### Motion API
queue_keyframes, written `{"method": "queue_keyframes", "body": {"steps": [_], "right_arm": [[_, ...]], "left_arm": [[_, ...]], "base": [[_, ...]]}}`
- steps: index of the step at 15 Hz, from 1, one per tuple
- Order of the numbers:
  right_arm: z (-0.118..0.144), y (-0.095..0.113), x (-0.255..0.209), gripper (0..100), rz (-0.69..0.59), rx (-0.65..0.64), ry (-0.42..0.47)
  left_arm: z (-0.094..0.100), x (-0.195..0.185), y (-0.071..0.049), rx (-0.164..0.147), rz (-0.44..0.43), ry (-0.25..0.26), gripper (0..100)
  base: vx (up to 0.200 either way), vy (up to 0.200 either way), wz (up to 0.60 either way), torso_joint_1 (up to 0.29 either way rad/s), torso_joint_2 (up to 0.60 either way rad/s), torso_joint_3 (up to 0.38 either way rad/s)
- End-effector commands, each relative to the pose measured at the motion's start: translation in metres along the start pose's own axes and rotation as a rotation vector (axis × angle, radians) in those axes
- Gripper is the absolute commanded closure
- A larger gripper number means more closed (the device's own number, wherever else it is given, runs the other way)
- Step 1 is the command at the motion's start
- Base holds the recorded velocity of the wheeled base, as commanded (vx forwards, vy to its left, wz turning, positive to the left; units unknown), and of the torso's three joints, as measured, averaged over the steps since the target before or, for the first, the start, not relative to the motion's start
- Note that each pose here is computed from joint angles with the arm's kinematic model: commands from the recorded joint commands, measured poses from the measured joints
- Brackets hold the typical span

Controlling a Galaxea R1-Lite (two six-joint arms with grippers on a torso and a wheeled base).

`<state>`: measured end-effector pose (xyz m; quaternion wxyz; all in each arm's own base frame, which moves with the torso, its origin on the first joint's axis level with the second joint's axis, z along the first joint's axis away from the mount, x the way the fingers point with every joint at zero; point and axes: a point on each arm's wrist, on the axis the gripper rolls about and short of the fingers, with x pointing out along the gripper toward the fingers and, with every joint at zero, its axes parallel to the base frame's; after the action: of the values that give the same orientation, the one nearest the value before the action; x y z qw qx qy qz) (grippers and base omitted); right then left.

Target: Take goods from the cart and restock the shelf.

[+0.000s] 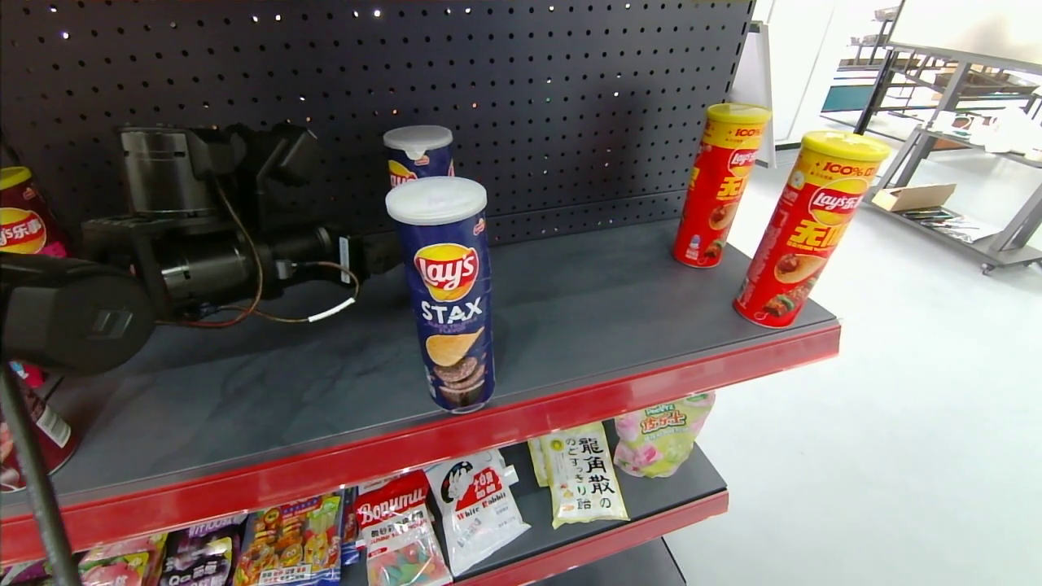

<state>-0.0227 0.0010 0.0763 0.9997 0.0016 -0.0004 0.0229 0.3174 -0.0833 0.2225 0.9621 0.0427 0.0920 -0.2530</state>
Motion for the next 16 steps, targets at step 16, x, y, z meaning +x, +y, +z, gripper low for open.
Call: {"method": "queue_keyframes", "body": {"steps": [16], "right_arm": [[0.0, 0.0, 0.0, 0, 0.0, 0.0, -0.001]], "left_arm": [[-0.119, -0.309, -0.092, -0.062, 0.22, -0.148, 0]], "base": [[0.0, 0.0, 0.0, 0.0, 0.0, 0.0]]}}
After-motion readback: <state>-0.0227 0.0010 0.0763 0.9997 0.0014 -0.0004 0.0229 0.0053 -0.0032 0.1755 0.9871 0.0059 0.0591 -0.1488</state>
